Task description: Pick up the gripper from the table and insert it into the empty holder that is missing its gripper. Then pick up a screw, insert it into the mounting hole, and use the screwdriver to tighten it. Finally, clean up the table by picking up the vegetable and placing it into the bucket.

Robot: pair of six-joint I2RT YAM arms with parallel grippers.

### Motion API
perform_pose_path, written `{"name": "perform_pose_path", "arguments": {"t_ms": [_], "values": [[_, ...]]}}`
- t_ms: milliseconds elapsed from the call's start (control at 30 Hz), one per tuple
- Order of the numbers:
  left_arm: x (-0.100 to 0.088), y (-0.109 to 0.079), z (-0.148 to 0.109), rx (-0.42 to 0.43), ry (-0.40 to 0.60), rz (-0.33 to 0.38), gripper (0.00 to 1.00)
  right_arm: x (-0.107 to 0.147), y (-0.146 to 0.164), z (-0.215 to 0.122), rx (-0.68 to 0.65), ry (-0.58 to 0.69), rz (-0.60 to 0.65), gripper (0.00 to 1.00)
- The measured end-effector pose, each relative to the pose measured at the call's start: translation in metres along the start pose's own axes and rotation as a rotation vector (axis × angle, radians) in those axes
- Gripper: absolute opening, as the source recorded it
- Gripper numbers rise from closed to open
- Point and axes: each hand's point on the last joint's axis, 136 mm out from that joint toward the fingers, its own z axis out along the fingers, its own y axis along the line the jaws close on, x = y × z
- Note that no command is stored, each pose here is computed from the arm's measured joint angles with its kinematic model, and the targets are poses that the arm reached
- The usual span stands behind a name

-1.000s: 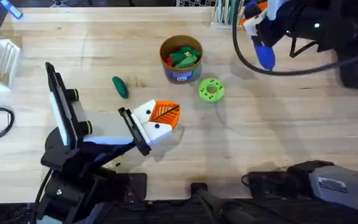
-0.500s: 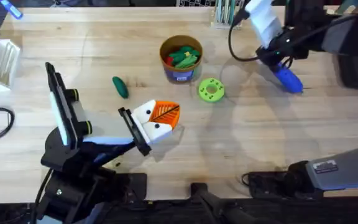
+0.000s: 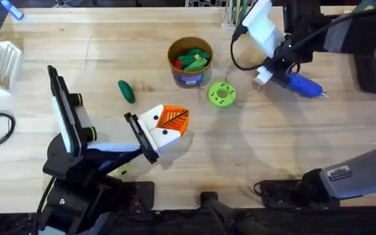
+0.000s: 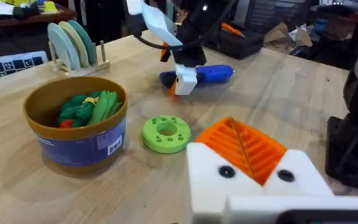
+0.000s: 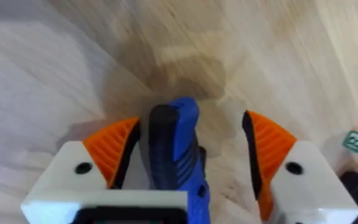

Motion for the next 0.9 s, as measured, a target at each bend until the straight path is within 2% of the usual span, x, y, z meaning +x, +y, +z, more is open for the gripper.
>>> {"name": "perform_pose_path", "arguments": {"t_ms": [67, 233, 267, 367, 467, 533, 700, 900], "values": [[0.000, 0.000, 0.000, 0.000, 0.000, 0.000, 0.016, 0.000, 0.005, -0.005, -0.013, 0.005, 0.017, 0.985], [0.000, 0.000, 0.000, 0.000, 0.000, 0.000, 0.016, -0.004, 0.022, -0.020, -0.051, 0.000, 0.067, 0.990], [0.000, 0.000, 0.000, 0.000, 0.000, 0.004, 0.066, -0.007, 0.024, -0.026, -0.050, -0.012, 0.082, 0.991], [0.000, 0.000, 0.000, 0.000, 0.000, 0.003, 0.543, -0.017, 0.022, -0.054, -0.035, -0.076, 0.122, 0.991], [0.000, 0.000, 0.000, 0.000, 0.000, -0.001, 0.949, -0.030, 0.016, -0.093, -0.008, -0.181, 0.174, 0.991], [0.000, 0.000, 0.000, 0.000, 0.000, 0.000, 0.985, -0.038, 0.012, -0.119, 0.003, -0.260, 0.214, 0.991], [0.000, 0.001, 0.000, -0.006, -0.001, 0.002, 0.988, -0.053, 0.012, -0.175, -0.029, -0.455, 0.288, 0.992], [-0.014, 0.017, -0.002, -0.105, -0.049, 0.038, 0.986, -0.065, 0.026, -0.209, -0.126, -0.592, 0.293, 0.992]]}}
